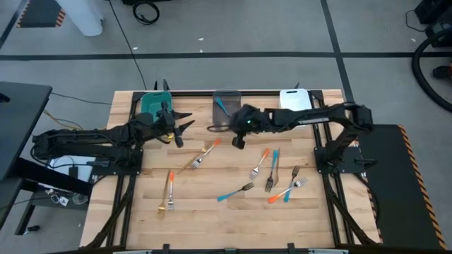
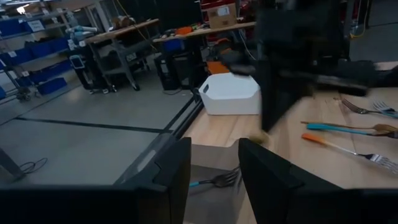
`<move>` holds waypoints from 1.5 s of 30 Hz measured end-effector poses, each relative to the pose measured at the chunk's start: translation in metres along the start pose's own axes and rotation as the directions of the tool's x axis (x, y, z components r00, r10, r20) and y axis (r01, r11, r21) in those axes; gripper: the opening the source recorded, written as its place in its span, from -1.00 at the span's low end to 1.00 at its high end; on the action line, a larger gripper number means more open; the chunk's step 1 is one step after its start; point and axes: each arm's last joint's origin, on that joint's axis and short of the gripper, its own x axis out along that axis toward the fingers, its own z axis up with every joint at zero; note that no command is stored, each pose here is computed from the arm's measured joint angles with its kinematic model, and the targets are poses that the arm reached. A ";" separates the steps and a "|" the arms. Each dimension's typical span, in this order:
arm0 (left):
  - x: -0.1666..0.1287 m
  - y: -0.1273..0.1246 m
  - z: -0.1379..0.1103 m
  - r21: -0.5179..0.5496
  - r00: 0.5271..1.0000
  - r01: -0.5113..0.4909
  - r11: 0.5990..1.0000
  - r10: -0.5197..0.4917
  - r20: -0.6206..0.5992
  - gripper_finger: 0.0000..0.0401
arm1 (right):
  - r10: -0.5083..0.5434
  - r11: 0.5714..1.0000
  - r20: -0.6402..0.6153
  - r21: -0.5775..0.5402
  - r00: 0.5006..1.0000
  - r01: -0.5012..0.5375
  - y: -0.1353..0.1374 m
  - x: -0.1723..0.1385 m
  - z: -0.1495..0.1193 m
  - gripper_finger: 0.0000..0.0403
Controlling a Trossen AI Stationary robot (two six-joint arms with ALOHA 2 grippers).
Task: Sort silverware by color (type)
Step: Put the top right gold fork into the white bin
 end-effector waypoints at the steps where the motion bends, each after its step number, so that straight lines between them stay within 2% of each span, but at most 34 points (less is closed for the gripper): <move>1: 0.000 0.000 0.000 -0.011 1.000 0.000 1.000 0.000 0.000 -0.29 | -0.041 0.999 -0.012 0.015 0.999 0.041 -0.006 -0.002 -0.003 -0.89; 8: 0.000 0.000 0.000 -0.017 1.000 0.000 1.000 0.000 0.002 -0.29 | -0.165 0.982 -0.043 0.091 0.985 0.168 -0.039 -0.012 -0.020 -0.89; 20: 0.000 0.000 0.000 -0.018 1.000 0.000 1.000 0.000 0.002 -0.29 | -0.263 0.958 -0.098 0.091 0.960 0.271 -0.080 -0.020 -0.044 -0.89; 33: 0.000 0.000 0.000 -0.018 1.000 0.000 1.000 0.000 0.001 -0.29 | -0.327 0.936 -0.158 0.083 0.932 0.343 -0.099 -0.016 -0.062 -0.89; 45: 0.000 0.000 0.000 -0.017 1.000 0.001 1.000 -0.001 0.000 -0.29 | -0.344 0.930 -0.139 0.086 0.929 0.357 -0.105 -0.023 -0.059 -0.89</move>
